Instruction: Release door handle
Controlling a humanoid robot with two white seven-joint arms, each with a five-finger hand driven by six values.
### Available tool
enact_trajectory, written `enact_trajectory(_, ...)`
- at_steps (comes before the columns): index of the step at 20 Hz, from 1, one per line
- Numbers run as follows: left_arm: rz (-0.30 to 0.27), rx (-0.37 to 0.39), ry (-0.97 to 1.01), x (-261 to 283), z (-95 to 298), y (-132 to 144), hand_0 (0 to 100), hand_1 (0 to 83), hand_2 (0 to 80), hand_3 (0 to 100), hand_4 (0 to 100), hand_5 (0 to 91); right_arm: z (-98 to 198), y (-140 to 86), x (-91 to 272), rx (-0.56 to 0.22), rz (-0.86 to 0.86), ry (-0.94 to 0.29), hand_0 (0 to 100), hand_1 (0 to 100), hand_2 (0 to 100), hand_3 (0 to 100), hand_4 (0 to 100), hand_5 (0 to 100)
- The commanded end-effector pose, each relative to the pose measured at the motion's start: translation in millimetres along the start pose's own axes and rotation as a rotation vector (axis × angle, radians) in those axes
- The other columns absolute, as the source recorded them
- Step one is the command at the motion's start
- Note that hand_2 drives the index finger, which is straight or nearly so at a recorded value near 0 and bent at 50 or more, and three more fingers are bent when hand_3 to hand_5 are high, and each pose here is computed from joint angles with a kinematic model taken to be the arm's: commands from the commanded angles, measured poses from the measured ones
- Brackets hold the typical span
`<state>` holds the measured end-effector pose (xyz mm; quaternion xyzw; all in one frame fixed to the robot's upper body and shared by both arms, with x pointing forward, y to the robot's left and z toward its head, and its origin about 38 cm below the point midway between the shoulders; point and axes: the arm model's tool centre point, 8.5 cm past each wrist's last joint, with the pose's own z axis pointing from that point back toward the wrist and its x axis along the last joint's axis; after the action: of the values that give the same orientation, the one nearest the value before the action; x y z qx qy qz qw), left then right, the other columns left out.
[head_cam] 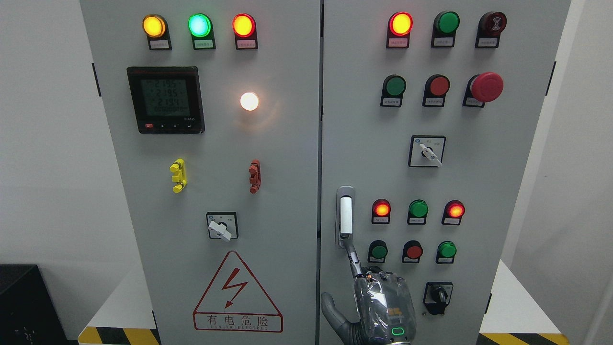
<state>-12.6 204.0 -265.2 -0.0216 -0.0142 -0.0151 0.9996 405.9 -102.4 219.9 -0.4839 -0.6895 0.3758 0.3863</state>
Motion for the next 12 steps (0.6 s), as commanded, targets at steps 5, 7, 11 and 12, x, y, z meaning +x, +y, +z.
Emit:
enact_trajectory(5, 0.000, -0.001, 0.000, 0.0, 0.0, -0.1, 0, 0.0, 4.3, 11, 1, 0.0, -0.1, 8.1, -3.6, 0.022, 0.005, 0.012, 35, 25, 0, 77, 74, 74)
enact_trajectory(7, 0.000, -0.001, 0.000, 0.0, 0.0, -0.1, 0, 0.0, 4.3, 11, 1, 0.0, -0.2, 7.5, -3.5, 0.021, 0.005, 0.011, 35, 25, 0, 77, 74, 74)
enact_trajectory(11, 0.000, -0.001, 0.001, -0.1, 0.0, -0.1, 0, 0.0, 4.3, 10, 1, 0.0, -0.8, 5.9, -3.8, 0.015, 0.002, 0.012, 35, 24, 0, 77, 74, 74)
enact_trajectory(12, 0.000, -0.001, 0.000, 0.0, 0.0, -0.1, 0, 0.0, 4.3, 11, 1, 0.0, -0.9, 5.2, -3.2, 0.012, 0.000, 0.012, 35, 24, 0, 77, 74, 74)
